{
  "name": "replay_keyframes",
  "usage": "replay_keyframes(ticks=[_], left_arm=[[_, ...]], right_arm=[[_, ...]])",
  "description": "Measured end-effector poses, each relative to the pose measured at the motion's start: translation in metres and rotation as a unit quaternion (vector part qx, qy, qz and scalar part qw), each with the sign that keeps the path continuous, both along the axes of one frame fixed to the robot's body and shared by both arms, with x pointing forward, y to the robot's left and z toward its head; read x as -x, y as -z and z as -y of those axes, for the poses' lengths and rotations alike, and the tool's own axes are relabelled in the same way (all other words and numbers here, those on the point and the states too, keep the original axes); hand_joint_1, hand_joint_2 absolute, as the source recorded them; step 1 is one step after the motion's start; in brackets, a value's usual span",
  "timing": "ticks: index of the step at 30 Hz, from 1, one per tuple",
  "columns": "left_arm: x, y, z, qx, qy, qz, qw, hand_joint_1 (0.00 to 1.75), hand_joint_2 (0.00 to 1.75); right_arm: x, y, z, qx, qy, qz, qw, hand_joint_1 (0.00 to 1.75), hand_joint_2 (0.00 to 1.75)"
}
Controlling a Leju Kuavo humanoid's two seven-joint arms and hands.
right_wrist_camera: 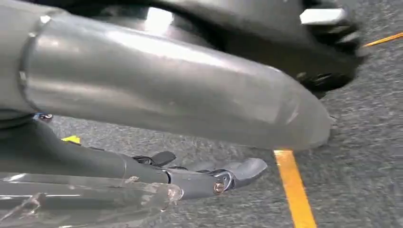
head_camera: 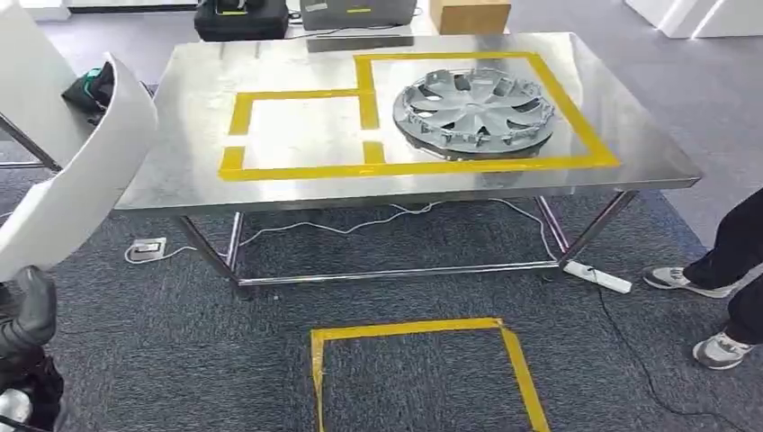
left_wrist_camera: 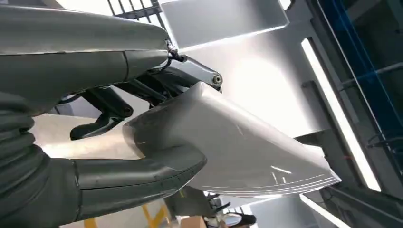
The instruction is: Take the parts from the cabinet and place them on the table.
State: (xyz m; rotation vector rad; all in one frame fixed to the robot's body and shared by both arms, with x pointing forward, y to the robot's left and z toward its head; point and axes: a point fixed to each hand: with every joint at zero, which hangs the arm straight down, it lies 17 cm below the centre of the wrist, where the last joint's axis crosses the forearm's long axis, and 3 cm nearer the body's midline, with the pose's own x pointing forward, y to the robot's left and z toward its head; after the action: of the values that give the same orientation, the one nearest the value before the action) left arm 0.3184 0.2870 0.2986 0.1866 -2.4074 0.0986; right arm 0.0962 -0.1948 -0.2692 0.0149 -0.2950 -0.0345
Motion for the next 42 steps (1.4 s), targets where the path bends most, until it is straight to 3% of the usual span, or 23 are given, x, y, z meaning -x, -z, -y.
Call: replay_keyframes(ticks=[42], left_arm=[[0.0031,0.0024,0.0006,-0.007,0.002,0.0,1.0,1.75,1.75]], right_arm=[[0.0029,-0.0005,-0.0071,-0.006,-0.002,-0.002,1.0,0.0,0.0]])
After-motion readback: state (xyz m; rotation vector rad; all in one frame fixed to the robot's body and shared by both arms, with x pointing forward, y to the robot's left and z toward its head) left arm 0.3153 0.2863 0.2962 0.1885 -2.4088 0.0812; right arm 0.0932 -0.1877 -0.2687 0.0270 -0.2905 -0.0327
